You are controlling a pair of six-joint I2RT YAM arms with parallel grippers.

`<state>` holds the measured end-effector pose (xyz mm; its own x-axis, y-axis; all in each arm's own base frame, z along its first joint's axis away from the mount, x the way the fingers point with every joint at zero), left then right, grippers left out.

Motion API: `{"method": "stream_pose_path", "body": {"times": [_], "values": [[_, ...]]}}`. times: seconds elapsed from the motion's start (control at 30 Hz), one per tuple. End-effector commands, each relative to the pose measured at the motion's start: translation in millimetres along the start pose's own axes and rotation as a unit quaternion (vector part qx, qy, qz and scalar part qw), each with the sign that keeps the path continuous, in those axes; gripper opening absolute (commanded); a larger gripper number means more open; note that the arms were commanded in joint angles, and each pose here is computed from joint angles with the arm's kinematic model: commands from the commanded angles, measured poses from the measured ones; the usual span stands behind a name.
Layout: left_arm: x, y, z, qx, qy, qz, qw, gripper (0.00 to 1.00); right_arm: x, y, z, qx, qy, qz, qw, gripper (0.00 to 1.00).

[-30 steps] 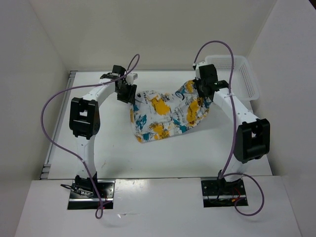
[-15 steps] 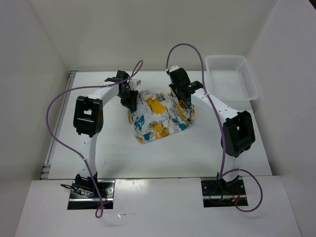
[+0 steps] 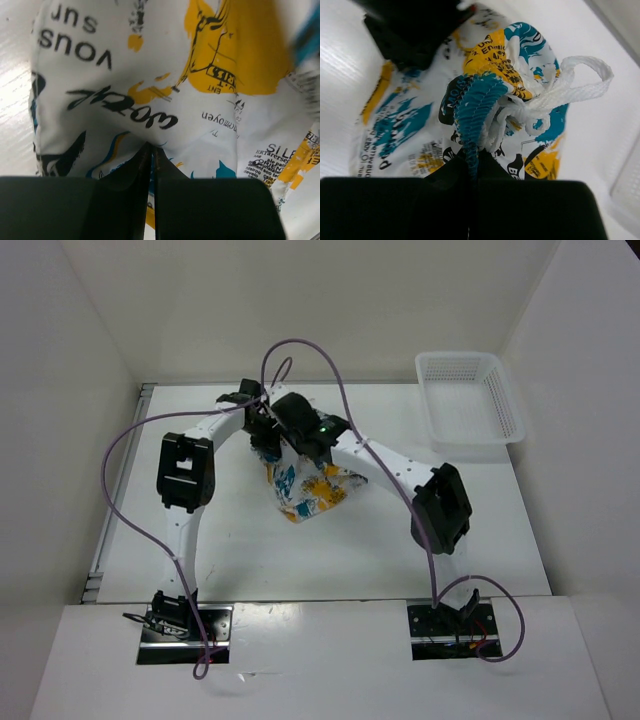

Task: Fold and stack the shorts
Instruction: Fold the shorts

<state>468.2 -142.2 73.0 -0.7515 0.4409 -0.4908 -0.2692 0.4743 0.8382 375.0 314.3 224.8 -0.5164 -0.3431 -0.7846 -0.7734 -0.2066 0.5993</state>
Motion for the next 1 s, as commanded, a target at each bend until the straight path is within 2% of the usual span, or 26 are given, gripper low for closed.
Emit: {"method": "stream_pose_path", "body": {"times": [0.0,0.2,0.37,0.53,0.57,0.6,0.7,0.77,0.87,0.97], "values": [[4,-16,1,0.010,-0.001,0.010,1.000,0.10,0,-17,19,-0.011,-0.006,-0.004,1.000,0.00],[-5,-13,4,0.003,-0.006,0.002,1.000,0.10,11,-41,44,-0.020,0.007,0.003,1.000,0.00],[-3,-14,6,-0.005,-0.004,0.009,1.000,0.11,14,-51,81,-0.053,0.014,-0.001,0.998,0.12],[0,-10,19,-0.027,0.004,0.012,1.000,0.14,0,-45,101,-0.094,0.019,-0.015,0.995,0.35],[1,-10,21,-0.034,0.004,0.014,0.999,0.14,-6,-39,108,-0.111,0.025,-0.023,0.993,0.42],[-1,-7,21,-0.040,0.002,0.012,0.999,0.17,-3,-38,112,-0.131,0.028,-0.014,0.991,0.59],[-3,6,32,-0.064,0.007,0.007,0.998,0.22,-19,-16,113,-0.171,0.034,-0.024,0.984,0.66],[-7,11,35,-0.082,0.004,0.003,0.997,0.29,-32,4,109,-0.193,0.034,-0.037,0.980,0.66],[-17,34,41,-0.101,0.007,-0.012,0.995,0.37,-36,21,105,-0.215,0.046,-0.041,0.975,0.60],[-33,70,41,-0.118,0.002,-0.045,0.992,0.42,-31,30,85,-0.190,0.060,-0.042,0.979,0.44]]}}
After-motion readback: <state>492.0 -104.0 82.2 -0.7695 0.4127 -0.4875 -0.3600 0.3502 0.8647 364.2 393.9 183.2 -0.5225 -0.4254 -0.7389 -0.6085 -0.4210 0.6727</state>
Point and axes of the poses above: each gripper's point midway between its finger pads, its own y axis back along the fingers, its own z axis along the line the jaws close on, x = y × z, the point moved 6 cm from there along y, back along the fingers, and after that the axes turned 14 degrees about -y, right-handed, at the moved point
